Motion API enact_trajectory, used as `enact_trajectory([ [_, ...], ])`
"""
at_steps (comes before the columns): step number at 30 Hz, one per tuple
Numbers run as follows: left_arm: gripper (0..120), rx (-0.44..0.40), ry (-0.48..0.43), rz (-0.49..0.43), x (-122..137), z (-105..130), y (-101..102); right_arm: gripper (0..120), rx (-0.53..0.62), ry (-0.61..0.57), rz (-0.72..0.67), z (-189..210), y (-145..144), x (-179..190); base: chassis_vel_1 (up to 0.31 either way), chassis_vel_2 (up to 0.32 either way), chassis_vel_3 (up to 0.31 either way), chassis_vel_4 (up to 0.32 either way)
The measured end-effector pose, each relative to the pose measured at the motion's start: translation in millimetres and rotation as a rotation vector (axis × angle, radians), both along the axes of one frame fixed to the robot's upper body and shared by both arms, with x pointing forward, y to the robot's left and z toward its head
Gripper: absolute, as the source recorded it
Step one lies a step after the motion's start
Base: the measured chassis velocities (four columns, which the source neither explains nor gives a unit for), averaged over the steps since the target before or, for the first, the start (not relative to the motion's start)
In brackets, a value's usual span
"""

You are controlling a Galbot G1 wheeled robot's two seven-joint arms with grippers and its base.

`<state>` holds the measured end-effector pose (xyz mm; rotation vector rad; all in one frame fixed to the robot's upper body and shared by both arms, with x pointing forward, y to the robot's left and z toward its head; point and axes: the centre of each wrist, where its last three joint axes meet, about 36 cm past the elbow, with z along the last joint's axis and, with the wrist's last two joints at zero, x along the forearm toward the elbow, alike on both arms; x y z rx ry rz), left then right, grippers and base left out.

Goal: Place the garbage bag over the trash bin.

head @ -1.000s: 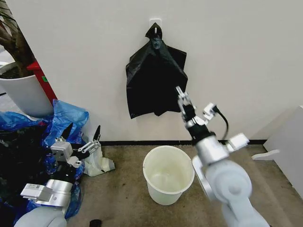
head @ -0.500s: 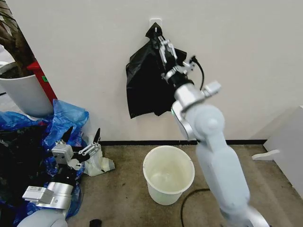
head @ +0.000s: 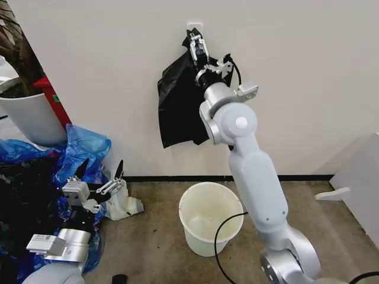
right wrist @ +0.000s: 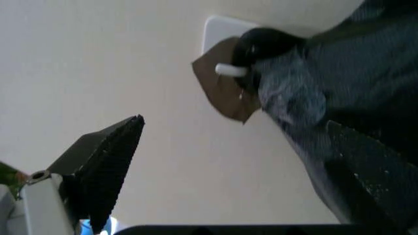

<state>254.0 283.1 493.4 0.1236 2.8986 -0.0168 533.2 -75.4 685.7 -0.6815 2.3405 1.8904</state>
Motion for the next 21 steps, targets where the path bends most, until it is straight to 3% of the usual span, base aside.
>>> enact_trajectory([
  [21, 100, -0.004, -0.011, -0.004, -1, 2, -2, 100, -0.017, -0.003, -0.019, 7, -2, 6, 0.000, 0.000, 0.000, 0.000],
])
